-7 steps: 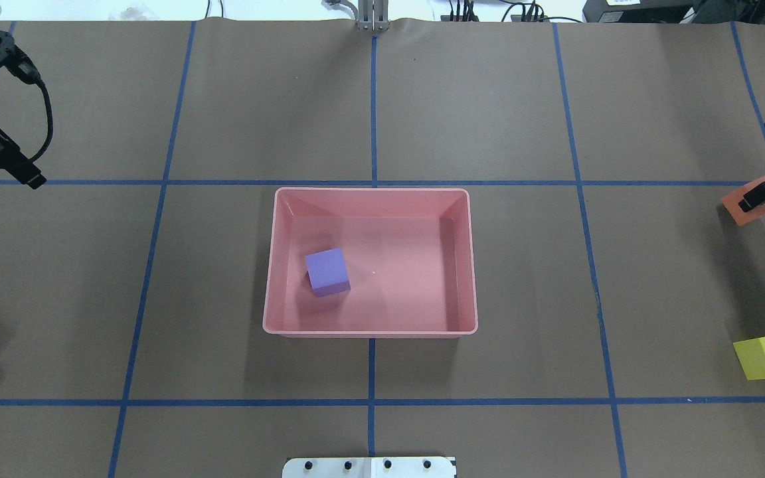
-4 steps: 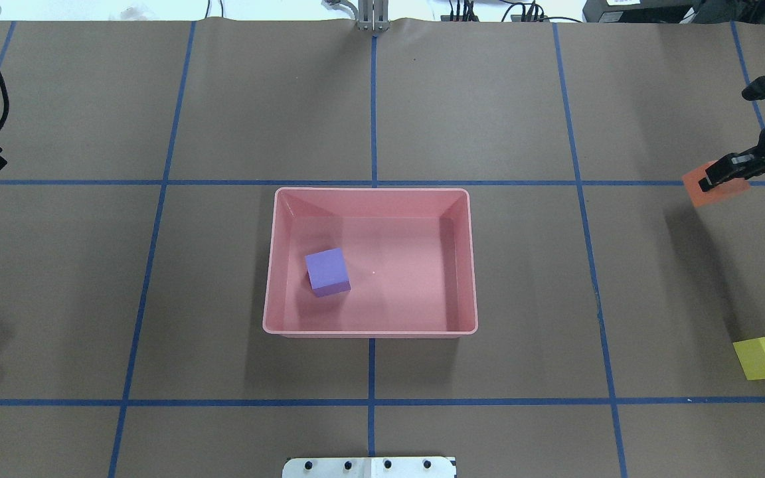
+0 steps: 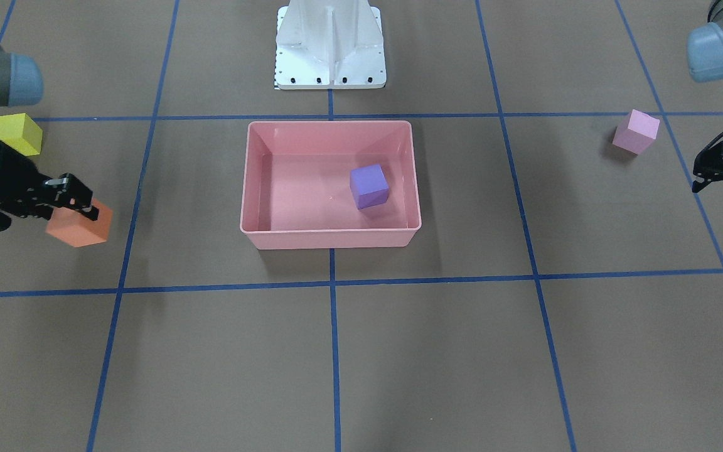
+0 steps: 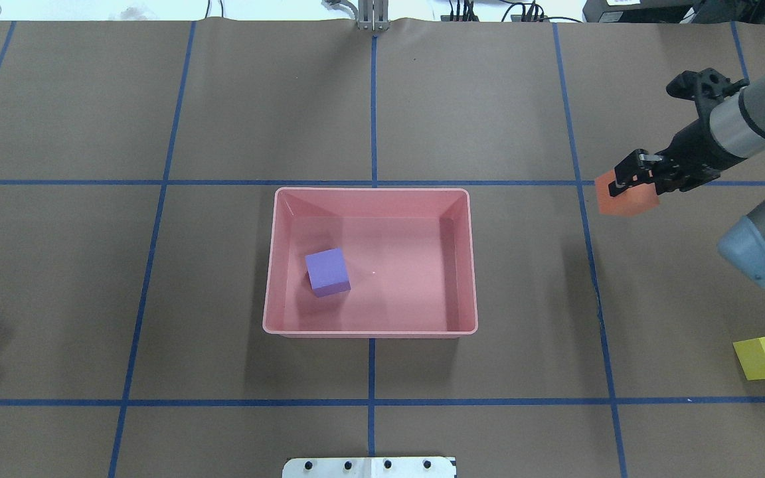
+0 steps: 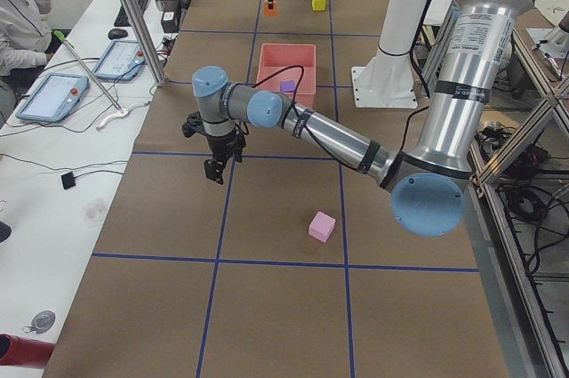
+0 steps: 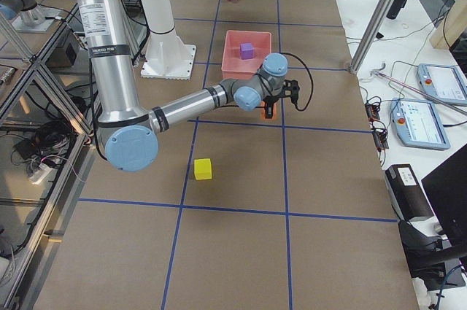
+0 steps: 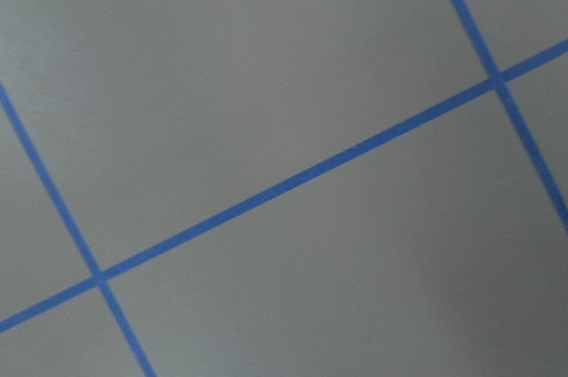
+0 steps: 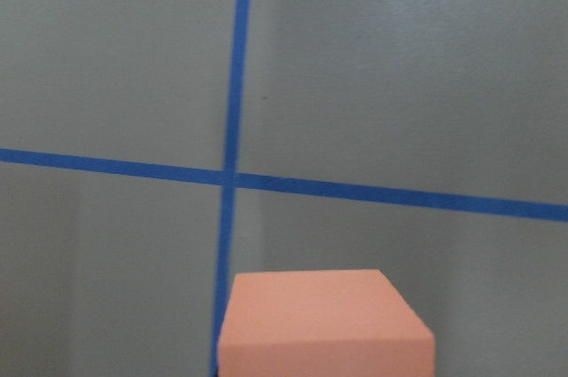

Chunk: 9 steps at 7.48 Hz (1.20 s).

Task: Place blocks into pink bin with both arms
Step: 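Grasp the orange cube with the right gripper and lift it, then carry the orange cube into the pink bin and open the right gripper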

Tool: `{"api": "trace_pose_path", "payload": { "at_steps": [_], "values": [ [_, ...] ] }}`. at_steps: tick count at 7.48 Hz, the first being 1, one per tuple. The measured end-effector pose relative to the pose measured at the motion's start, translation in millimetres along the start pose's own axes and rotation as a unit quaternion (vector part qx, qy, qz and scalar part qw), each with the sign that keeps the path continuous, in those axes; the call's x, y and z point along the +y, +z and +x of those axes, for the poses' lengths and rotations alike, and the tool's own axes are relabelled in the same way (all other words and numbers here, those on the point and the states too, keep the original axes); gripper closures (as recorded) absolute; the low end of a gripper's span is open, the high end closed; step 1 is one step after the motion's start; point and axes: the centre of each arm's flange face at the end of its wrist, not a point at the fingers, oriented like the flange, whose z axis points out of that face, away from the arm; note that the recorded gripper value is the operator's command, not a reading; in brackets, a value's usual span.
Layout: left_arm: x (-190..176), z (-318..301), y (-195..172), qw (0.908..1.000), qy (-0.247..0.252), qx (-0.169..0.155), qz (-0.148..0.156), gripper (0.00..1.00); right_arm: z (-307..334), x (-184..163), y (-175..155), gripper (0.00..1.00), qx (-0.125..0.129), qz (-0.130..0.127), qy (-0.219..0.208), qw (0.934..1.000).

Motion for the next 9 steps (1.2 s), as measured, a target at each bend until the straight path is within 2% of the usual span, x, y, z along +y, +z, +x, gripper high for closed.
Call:
{"api": "trace_pose_path", "payload": {
  "at_steps": [1,3,4,5,7,9],
  "values": [
    [0,-1,1,1.0000,-0.006,0.000,-0.001,0.00,-58,13,0,1.00,0.003,-0.002,0.027,0.9996],
    [-1,-2,5,0.9997,-0.022,0.001,-0.003,0.00,-174,37,8,1.00,0.027,0.004,0.072,0.9971],
    [-2,-5,11,0.9997,-0.024,0.001,-0.003,0.00,-223,54,17,0.46,0.038,0.010,0.084,0.9957],
    [-5,-12,20,0.9998,-0.021,0.001,0.002,0.00,-258,73,30,0.00,0.047,0.019,0.094,0.9943],
    [-9,-27,43,0.9997,-0.011,0.016,0.015,0.00,-291,103,54,0.00,0.060,0.048,0.100,0.9920],
    [-1,-30,56,0.9989,-0.012,0.044,0.016,0.00,-299,112,59,0.00,0.061,0.056,0.093,0.9922]
  ]
}}
